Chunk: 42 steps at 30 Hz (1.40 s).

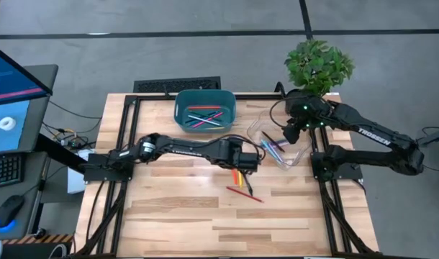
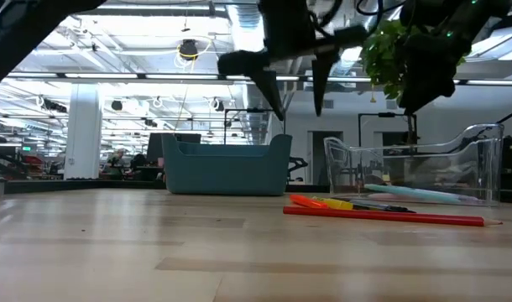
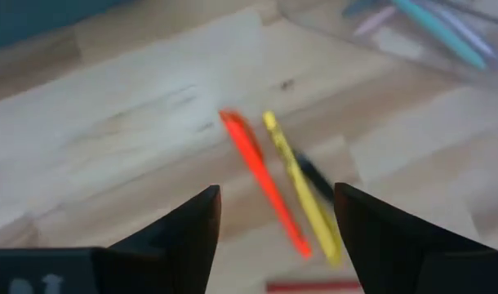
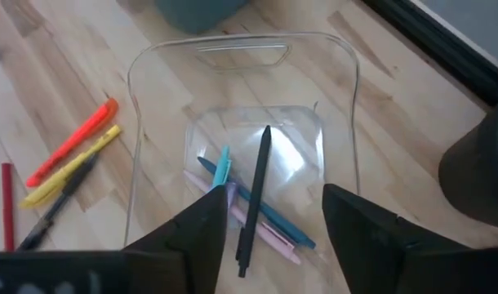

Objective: Sort pens & pencils
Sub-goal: Put the orange pen into the transparent bin

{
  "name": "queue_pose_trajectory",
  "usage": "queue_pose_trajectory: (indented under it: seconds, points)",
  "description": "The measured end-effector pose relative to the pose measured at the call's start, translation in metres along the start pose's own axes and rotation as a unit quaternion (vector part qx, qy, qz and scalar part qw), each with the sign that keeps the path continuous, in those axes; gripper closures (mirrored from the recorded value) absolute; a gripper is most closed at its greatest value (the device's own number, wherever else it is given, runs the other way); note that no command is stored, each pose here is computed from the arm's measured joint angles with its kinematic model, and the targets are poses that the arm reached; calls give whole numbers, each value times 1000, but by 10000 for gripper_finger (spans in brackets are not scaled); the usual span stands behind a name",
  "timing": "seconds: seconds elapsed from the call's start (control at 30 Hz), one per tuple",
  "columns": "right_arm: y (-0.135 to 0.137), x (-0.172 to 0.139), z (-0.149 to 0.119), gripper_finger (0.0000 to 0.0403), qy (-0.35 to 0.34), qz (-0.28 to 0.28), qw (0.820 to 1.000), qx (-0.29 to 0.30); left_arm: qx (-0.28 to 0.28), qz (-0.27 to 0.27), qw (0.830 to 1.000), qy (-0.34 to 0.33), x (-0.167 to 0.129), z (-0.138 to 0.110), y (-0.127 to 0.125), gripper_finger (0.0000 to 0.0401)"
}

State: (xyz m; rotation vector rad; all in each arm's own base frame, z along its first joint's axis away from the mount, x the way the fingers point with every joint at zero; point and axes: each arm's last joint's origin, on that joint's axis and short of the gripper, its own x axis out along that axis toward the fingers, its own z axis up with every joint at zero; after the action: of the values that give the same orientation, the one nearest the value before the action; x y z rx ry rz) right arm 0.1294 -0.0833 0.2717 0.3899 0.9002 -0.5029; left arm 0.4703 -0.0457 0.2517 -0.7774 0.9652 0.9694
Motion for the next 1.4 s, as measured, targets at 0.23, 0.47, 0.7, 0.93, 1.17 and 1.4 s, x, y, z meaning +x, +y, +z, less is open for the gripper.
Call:
queue_pose_trajectory:
  seconds: [0.23, 0.47, 0.7, 0.93, 1.17, 1.4]
  points:
    - [0, 3, 1, 186, 8, 0, 1000, -4, 12, -53, 999, 6, -75, -9, 17, 171]
    - [0, 4, 3, 187, -3, 0, 1000, -9, 15, -81, 996, -24, -148, -18, 52, 172]
    - [0, 4, 3, 188, 0, 0, 1000, -10, 11, -105, 994, 17, -187, -33, 82, 173]
    - [0, 4, 2, 188, 2, 0, 1000, -9, 14, -78, 995, 63, -191, -47, 121, 173]
    - [0, 4, 3, 188, -1, 1, 1000, -9, -73, -143, 987, -1, -178, -56, 176, 181]
    - [0, 4, 3, 188, -1, 1, 1000, 3, -131, -216, 967, -42, -115, -77, 169, 194]
